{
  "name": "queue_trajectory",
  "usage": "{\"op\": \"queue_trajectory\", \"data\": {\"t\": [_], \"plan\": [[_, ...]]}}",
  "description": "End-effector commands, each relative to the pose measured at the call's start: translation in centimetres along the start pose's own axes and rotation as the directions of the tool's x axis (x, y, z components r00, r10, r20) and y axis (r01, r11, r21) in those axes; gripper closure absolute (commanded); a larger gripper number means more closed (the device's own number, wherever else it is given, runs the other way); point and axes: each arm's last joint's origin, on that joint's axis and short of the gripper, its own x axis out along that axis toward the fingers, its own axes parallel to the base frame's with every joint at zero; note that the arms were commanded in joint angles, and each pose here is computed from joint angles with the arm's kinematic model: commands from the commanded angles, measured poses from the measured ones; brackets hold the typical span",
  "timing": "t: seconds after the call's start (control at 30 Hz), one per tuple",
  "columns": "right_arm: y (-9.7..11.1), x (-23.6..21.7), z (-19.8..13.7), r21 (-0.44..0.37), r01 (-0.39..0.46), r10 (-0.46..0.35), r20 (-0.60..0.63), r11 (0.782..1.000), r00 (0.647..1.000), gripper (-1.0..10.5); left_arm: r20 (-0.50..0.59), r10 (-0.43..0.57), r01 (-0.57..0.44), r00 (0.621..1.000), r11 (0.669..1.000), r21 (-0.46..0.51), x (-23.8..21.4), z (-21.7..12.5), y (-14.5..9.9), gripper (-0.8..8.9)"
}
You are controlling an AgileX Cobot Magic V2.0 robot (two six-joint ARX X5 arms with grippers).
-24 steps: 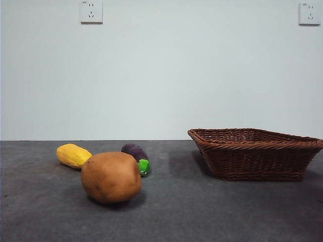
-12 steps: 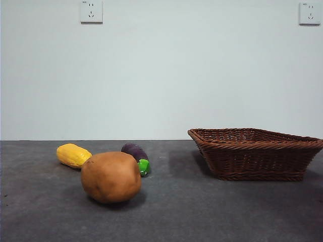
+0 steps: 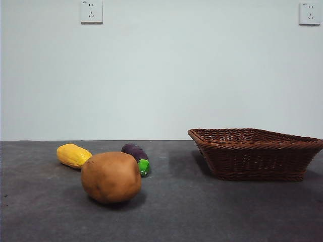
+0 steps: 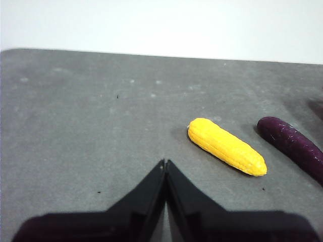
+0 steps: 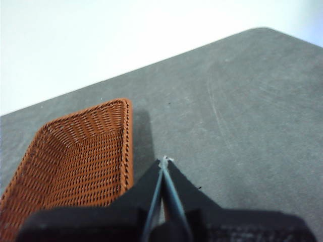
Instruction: Help me put the vegetables on the table into the basket
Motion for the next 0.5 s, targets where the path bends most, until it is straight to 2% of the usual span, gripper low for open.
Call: {"op": "queue_trajectory", "data": {"t": [0.03,0.17,0.37,0.43,0.5], "plan": [[0.5,0.7,1.3,0.012,-0.014,0.015,-0.054,1.0,0.998,9.6,-0.041,-0.004,0.002,0.999,0.999,-0.043,0.6,1.1,-0.1,8.2],[1.2,1.8,3.2,0.015,-0.015,0.017,-0.17,1.0,0.985,9.6,-0.103,-0.046,0.041,0.994,0.998,-0.051,1.7,2.9,-0.5,8.18],[1.9,3.7,5.4,0.015,0.03,-0.023,-0.364,0.999,0.931,9.5,-0.181,-0.18,0.168,0.967,0.983,-0.08,3.9,5.3,-1.1,8.17],[2.1,4.5,6.1,0.017,0.054,-0.041,-0.427,0.998,0.903,9.5,-0.251,-0.274,0.245,0.928,0.959,-0.141,4.8,5.3,-1.4,8.17],[2.2,4.9,6.3,0.042,0.07,-0.039,-0.509,0.997,0.86,9.5,-0.323,-0.357,0.294,0.876,0.928,-0.227,5.6,4.7,-1.6,8.17]]}}
